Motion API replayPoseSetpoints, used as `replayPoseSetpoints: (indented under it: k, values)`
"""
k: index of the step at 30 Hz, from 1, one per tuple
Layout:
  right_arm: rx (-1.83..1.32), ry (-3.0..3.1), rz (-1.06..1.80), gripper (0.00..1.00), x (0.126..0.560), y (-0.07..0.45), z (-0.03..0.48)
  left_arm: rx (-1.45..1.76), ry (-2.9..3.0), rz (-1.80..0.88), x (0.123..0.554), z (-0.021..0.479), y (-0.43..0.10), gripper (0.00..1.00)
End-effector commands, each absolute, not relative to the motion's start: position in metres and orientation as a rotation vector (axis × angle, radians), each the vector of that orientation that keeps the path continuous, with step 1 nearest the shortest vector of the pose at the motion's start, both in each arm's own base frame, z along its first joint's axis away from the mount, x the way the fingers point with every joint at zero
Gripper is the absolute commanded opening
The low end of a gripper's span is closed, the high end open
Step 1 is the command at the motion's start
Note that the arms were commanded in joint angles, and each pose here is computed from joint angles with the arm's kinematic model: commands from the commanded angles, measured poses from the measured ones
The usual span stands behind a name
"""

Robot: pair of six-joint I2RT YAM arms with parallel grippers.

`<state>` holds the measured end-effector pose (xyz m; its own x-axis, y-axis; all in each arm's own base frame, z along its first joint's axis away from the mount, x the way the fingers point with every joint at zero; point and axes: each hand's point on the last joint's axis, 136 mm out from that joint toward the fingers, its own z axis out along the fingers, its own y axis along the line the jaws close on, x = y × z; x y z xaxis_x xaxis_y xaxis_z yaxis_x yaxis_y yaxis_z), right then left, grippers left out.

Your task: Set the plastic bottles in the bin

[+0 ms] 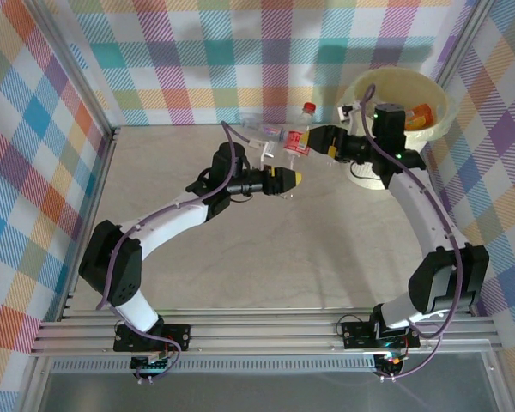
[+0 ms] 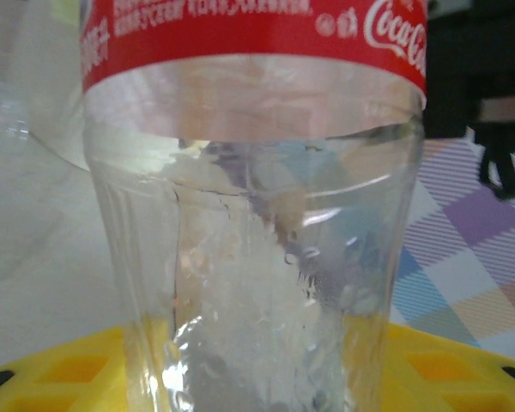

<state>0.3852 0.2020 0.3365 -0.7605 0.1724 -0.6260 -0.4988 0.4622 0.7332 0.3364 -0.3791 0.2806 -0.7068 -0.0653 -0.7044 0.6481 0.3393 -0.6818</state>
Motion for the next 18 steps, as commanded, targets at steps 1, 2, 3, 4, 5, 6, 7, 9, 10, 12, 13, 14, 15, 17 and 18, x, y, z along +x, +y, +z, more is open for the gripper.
replayPoseSetpoints:
  k: [1, 2, 3, 4, 5, 6, 7, 9, 10, 12, 13, 14, 15, 17, 18]
  values:
    - [-0.394, 1.987, 1.325, 1.0, 0.382, 0.216, 0.357, 0.641, 1.821, -1.507, 0.314, 0.317, -0.391, 0.49]
    - [-0.396, 1.984, 1.326, 1.0, 0.384, 0.217, 0.357, 0.65, 1.816, -1.513, 0.313, 0.318, -0.393, 0.49]
    - [-0.394, 1.978, 1.335, 1.0, 0.384, 0.218, 0.358, 0.658, 1.816, -1.519, 0.312, 0.317, -0.395, 0.49]
    - [-0.393, 1.974, 1.346, 1.0, 0.385, 0.219, 0.359, 0.666, 1.813, -1.525, 0.311, 0.318, -0.396, 0.49]
    - [-0.394, 1.971, 1.355, 1.0, 0.385, 0.22, 0.359, 0.673, 1.807, -1.532, 0.31, 0.32, -0.397, 0.49]
    - [-0.39, 1.982, 1.36, 1.0, 0.386, 0.221, 0.357, 0.684, 1.798, -1.541, 0.309, 0.32, -0.399, 0.49]
    - [-0.388, 1.992, 1.365, 0.99, 0.387, 0.221, 0.355, 0.694, 1.791, -1.546, 0.307, 0.322, -0.401, 0.49]
    - [-0.377, 2.011, 1.369, 0.86, 0.388, 0.221, 0.352, 0.697, 1.801, -1.542, 0.308, 0.32, -0.404, 0.49]
    - [-0.38, 2.009, 1.369, 0.8, 0.387, 0.221, 0.353, 0.692, 1.81, -1.538, 0.31, 0.319, -0.405, 0.49]
    - [-0.388, 1.999, 1.361, 0.67, 0.387, 0.22, 0.357, 0.677, 1.827, -1.527, 0.314, 0.318, -0.406, 0.52]
    - [-0.393, 1.991, 1.347, 0.62, 0.387, 0.219, 0.361, 0.676, 1.831, -1.527, 0.315, 0.318, -0.407, 0.53]
    - [-0.399, 1.985, 1.333, 0.59, 0.387, 0.218, 0.365, 0.673, 1.836, -1.525, 0.316, 0.318, -0.408, 0.56]
    - [-0.399, 1.981, 1.312, 0.57, 0.389, 0.215, 0.37, 0.662, 1.853, -1.51, 0.319, 0.316, -0.407, 0.62]
    - [-0.379, 1.968, 1.252, 0.55, 0.396, 0.205, 0.382, 0.634, 1.899, -1.458, 0.326, 0.312, -0.406, 0.79]
    - [-0.355, 1.956, 1.215, 0.55, 0.403, 0.196, 0.39, 0.62, 1.92, -1.428, 0.329, 0.31, -0.404, 0.87]
